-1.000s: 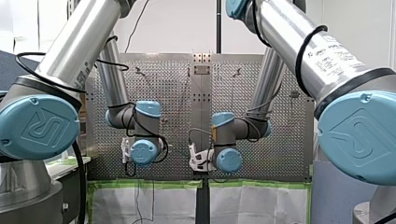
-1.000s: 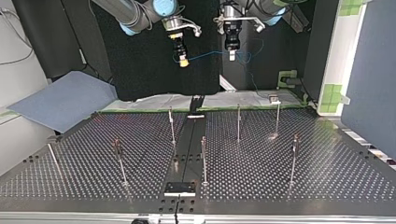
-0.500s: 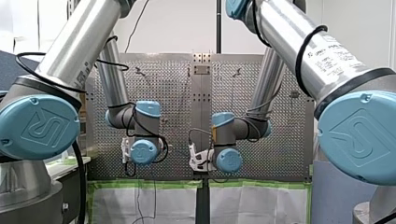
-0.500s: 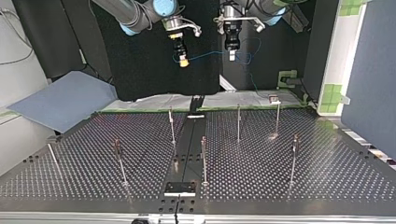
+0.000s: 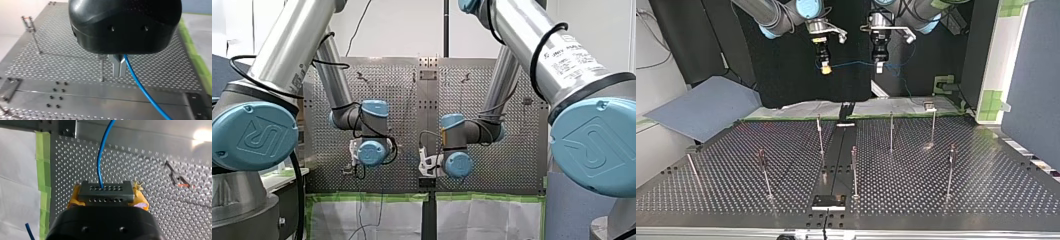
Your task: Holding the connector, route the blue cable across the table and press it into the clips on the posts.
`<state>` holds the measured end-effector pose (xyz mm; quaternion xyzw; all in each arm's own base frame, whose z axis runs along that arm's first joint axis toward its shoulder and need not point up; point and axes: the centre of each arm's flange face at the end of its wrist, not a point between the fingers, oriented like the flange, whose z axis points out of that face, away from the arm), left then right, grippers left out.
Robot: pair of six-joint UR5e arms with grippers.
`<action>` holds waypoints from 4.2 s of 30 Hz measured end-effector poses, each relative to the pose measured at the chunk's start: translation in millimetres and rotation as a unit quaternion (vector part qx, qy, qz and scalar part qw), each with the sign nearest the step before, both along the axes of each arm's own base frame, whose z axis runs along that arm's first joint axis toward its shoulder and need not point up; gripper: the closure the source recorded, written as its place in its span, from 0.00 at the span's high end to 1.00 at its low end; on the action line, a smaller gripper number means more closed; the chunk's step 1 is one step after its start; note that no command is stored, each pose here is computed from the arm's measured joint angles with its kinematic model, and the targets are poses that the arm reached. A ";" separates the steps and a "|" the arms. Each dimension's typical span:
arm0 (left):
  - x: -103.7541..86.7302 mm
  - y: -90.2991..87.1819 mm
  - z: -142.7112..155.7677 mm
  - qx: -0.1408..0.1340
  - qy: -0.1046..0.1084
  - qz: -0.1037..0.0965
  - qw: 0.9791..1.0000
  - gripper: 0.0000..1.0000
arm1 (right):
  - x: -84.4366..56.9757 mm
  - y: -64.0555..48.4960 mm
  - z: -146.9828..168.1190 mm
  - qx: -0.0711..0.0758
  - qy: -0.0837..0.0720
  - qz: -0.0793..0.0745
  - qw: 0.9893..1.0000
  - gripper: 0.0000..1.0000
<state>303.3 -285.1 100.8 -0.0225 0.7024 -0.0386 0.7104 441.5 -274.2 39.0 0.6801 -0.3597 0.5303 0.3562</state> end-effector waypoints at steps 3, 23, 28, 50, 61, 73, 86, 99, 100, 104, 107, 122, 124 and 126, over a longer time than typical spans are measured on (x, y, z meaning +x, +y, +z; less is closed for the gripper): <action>5.8 2.1 11.0 -0.007 -0.004 0.011 1.000 0.00 | 1.2 -3.7 13.0 0.005 -0.014 -0.001 1.000 0.00; 30.3 27.9 86.0 -0.018 -0.029 0.099 0.994 0.00 | 58.4 -29.9 157.3 -0.027 -0.107 0.091 0.990 0.00; 34.1 37.5 106.9 -0.020 -0.033 0.113 0.993 0.00 | 68.7 -31.4 201.8 -0.037 -0.130 0.117 0.984 0.00; 53.3 95.7 173.8 -0.062 -0.067 0.121 0.988 0.00 | 113.7 -25.5 259.8 -0.020 -0.138 0.170 0.976 0.00; 76.3 126.3 196.9 -0.065 -0.091 0.139 0.984 0.00 | 131.0 -33.5 297.6 -0.016 -0.158 0.180 0.971 0.00; 114.5 169.5 229.8 -0.071 -0.118 0.185 0.973 0.00 | 145.9 -45.0 338.0 -0.027 -0.178 0.185 0.966 0.00; 133.5 175.5 254.7 -0.078 -0.137 0.161 0.974 0.00 | 171.5 -48.6 370.5 -0.041 -0.203 0.201 0.958 0.00; 148.8 189.6 261.9 -0.086 -0.140 0.169 0.972 0.00 | 214.0 -54.1 360.3 -0.040 -0.208 0.210 0.954 0.00; 150.0 191.0 260.5 -0.085 -0.138 0.170 0.972 0.00 | 215.9 -55.6 361.6 -0.041 -0.210 0.210 0.954 0.00; 154.6 195.4 256.7 -0.084 -0.137 0.172 0.972 0.00 | 222.3 -60.9 362.3 -0.041 -0.212 0.207 0.954 0.00; 157.6 198.4 257.8 -0.083 -0.141 0.171 0.972 0.00 | 228.1 -65.3 361.1 -0.041 -0.212 0.206 0.955 0.00; 190.5 214.7 252.3 -0.077 -0.144 0.166 0.973 0.00 | 243.1 -86.6 353.2 -0.042 -0.212 0.196 0.957 0.00; 195.1 217.0 253.5 -0.076 -0.147 0.163 0.973 0.00 | 245.6 -89.1 353.1 -0.043 -0.212 0.195 0.957 0.00; 199.4 219.5 254.3 -0.076 -0.149 0.160 0.973 0.00 | 247.5 -91.0 353.2 -0.044 -0.213 0.194 0.956 0.00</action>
